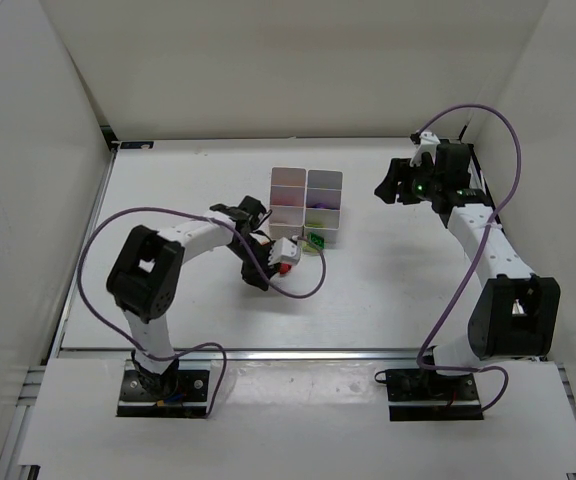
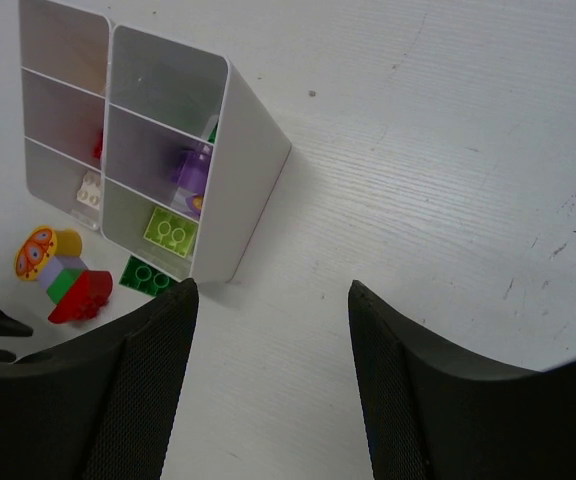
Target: Sort the legos into containers by color
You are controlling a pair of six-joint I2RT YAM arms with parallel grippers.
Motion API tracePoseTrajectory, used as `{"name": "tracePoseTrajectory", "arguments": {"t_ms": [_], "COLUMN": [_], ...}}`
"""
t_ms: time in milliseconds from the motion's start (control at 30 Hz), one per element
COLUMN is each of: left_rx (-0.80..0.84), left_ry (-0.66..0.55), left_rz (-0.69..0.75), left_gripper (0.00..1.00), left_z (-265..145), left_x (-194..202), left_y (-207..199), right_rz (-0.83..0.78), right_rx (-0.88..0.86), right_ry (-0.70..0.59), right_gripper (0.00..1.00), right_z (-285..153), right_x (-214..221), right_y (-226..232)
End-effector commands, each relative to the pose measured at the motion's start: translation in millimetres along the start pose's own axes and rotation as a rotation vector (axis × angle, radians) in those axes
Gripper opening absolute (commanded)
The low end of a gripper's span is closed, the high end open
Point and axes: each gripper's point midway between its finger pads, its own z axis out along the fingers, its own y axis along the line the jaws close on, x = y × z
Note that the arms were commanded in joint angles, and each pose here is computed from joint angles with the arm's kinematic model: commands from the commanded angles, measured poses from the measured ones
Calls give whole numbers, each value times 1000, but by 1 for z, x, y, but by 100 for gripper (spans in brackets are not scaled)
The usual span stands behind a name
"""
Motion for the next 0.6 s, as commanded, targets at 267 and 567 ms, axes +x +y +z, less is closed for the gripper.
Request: {"name": "tracePoseTrajectory", "arguments": {"t_ms": [267,567], "left_rx": [-225,-243], "left_ry": [-168,-96], "left_rz": [100,181], "left_gripper": [78,87], "left_z": [-95,-84], "left_x": [-39,-15], "left_y": [-22,11], "right_rz": [-3,-7], "right_rx": [-67,-75], "right_ry": [-56,-59], "right_gripper": [66,67], "right_z": [-14,-11], "right_x": [-8,-12], "right_y": [18,18]}}
